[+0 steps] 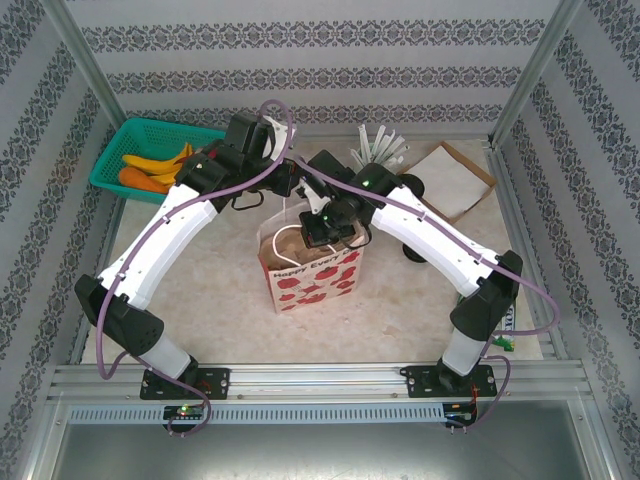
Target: Pack the takeout coffee
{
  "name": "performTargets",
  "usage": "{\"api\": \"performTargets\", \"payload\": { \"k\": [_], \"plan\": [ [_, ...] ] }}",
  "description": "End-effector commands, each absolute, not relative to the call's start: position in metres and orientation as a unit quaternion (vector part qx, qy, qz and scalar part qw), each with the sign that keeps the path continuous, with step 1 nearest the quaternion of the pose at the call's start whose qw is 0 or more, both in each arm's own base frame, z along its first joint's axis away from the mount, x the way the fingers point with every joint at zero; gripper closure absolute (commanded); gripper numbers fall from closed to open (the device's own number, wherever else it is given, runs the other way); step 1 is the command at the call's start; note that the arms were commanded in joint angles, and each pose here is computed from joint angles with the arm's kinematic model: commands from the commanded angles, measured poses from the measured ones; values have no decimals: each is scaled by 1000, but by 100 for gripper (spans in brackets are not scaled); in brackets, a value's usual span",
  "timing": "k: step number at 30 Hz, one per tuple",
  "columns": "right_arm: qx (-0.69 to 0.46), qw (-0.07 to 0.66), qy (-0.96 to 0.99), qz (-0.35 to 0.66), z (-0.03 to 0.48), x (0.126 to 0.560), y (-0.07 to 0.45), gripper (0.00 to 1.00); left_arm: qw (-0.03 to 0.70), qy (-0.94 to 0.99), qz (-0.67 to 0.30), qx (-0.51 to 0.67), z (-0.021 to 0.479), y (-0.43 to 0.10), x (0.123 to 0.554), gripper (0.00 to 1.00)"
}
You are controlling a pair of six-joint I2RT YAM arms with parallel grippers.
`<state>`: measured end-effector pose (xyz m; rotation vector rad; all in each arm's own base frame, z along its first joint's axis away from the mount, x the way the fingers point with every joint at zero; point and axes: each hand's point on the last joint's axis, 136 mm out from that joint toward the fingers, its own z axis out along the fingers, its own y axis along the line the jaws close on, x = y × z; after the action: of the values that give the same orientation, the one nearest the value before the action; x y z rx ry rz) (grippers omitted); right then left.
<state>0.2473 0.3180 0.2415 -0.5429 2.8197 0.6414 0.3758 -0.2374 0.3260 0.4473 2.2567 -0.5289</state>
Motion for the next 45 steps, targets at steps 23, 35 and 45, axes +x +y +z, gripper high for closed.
{"api": "performTargets", "payload": {
  "k": [23,35,45],
  "plan": [
    [-213,179,942,189,277,244,319,100,397,893,-194,84,326,-213,378,100],
    [-153,112,973,129,237,252,290,100,425,868,-218,134,343,-221,368,100],
    [-157,102,973,132,226,256,296,100,429,869,-196,153,349,-211,359,71]
  ]
}}
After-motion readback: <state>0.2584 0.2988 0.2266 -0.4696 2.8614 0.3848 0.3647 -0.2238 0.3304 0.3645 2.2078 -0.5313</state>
